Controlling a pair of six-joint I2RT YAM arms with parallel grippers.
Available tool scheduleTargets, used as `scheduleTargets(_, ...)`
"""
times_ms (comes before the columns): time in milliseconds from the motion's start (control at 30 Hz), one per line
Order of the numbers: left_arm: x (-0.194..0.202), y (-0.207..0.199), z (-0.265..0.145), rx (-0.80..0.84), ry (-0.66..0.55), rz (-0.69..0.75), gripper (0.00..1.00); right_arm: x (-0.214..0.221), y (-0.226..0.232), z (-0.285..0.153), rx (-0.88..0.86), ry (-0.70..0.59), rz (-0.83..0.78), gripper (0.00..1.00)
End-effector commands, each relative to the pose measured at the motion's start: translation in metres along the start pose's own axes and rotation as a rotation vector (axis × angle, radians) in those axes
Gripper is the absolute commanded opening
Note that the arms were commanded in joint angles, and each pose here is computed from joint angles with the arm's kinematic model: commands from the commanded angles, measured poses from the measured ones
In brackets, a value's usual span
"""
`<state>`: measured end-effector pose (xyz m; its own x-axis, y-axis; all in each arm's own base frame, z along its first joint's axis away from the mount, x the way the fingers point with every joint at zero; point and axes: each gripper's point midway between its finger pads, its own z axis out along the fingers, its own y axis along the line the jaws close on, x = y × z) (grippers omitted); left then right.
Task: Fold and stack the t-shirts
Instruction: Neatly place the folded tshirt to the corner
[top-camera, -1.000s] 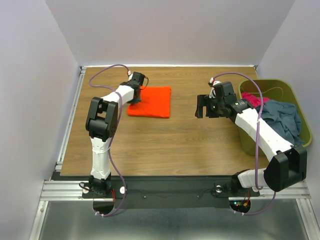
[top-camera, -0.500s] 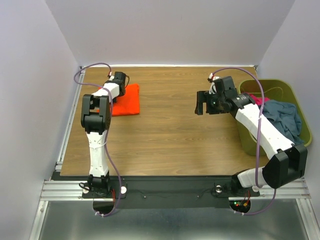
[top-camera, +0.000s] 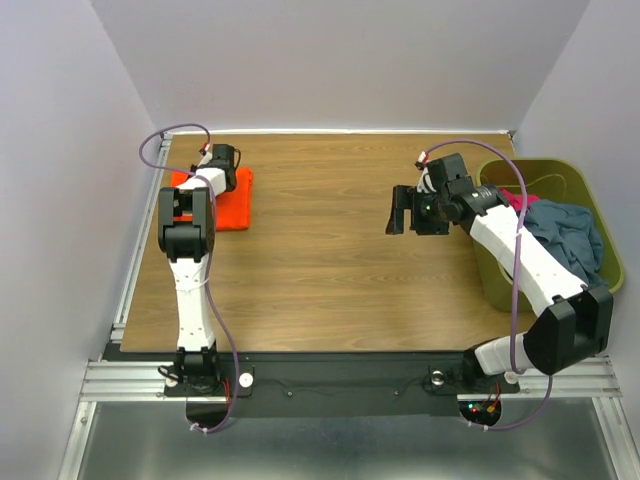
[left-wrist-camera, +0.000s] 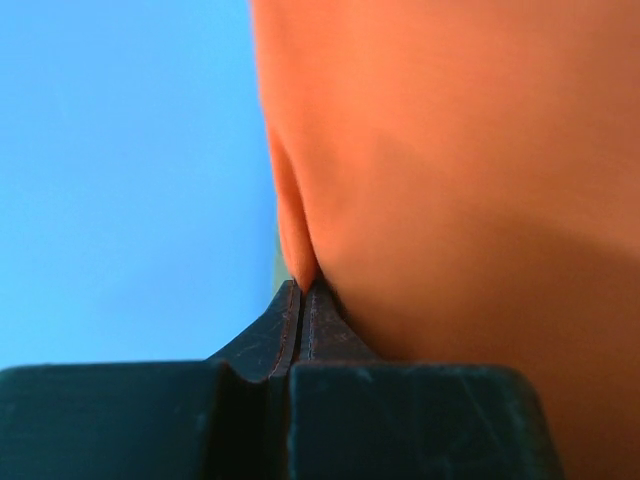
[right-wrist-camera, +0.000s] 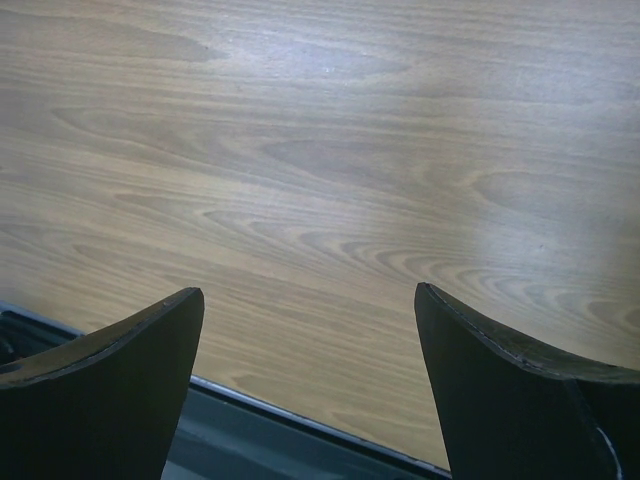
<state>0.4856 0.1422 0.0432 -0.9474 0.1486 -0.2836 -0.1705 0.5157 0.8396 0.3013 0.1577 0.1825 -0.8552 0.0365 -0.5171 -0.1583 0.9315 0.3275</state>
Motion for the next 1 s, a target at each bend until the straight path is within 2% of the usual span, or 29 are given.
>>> scheduleTargets(0,-0.029,0.051,0.016,-0.092,-0.04,-0.1,0.01,-0.014,0.016,-0.009,-0.047,-0.02,0.046,0.92)
scheduleTargets(33,-0.029,0.051,0.02,-0.093,-0.035,-0.075,0.07,-0.015,0.017,-0.007,-0.049,-0.014,0.051,0.91)
scheduleTargets(333,-0.041,0.068,0.047,-0.122,-0.036,-0.104,0.08,-0.028,0.021,-0.009,-0.049,-0.027,0.069,0.91)
scheduleTargets(600,-0.032,0.077,0.061,-0.141,-0.01,-0.131,0.08,-0.031,0.024,-0.01,-0.056,-0.03,0.081,0.91)
scheduleTargets(633,-0.033,0.079,0.06,-0.142,-0.014,-0.142,0.33,-0.031,0.024,-0.01,-0.055,-0.032,0.08,0.91)
scheduleTargets(700,-0.038,0.083,0.055,-0.131,-0.035,-0.18,0.47,-0.032,0.024,-0.011,-0.057,-0.035,0.076,0.91)
scheduleTargets(800,-0.048,0.09,0.045,-0.113,-0.07,-0.221,0.58,-0.033,0.024,-0.014,-0.054,-0.046,0.07,0.91)
scheduleTargets(967,-0.06,0.102,0.019,-0.089,-0.123,-0.29,0.67,-0.036,0.019,-0.022,-0.031,-0.082,0.037,0.91)
